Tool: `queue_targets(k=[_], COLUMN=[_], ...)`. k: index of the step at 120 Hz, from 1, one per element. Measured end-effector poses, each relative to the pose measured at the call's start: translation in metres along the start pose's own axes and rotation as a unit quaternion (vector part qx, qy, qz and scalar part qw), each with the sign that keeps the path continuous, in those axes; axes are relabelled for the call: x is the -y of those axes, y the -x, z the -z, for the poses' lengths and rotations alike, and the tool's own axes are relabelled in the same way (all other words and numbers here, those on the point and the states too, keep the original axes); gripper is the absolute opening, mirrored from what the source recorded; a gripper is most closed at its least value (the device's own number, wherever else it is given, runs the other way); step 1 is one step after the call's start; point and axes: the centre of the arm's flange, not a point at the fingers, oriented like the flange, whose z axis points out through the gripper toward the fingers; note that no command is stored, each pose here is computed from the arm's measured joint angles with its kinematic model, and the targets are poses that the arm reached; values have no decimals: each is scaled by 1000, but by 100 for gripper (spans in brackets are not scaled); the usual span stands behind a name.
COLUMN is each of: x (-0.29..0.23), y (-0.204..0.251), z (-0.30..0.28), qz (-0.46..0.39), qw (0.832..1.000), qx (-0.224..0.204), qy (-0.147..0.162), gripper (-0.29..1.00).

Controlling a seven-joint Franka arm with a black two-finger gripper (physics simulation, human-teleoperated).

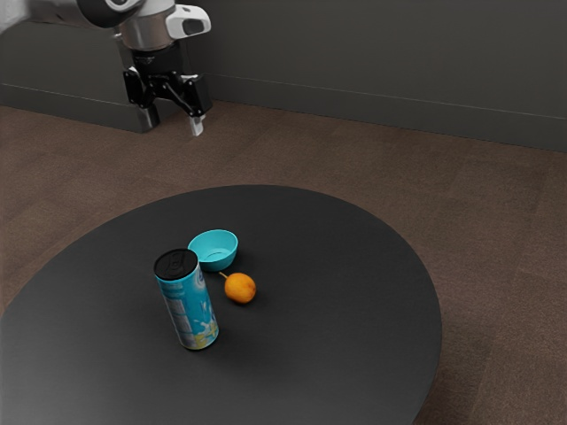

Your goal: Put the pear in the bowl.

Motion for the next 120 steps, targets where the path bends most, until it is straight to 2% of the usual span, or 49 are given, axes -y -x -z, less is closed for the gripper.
queue_targets(k=[22,40,50,66,89,98,111,120], x=[-2,-48,-60,-75,-100,-102,-99,-84], y=[-2,-15,-29,-41,-50,-48,-43,-39], z=[-1,-11,-33,-59,-146,-176,-192,-201], qz=[-13,-50,-43,6,86,115,175,244], qw=[1000,999,999,1000,995,992,983,968], qx=[0,-18,-13,-5,41,49,52,62], qy=[1,6,14,15,-17,-20,-13,-3], gripper=[70,70,70,70,70,70,70,70])
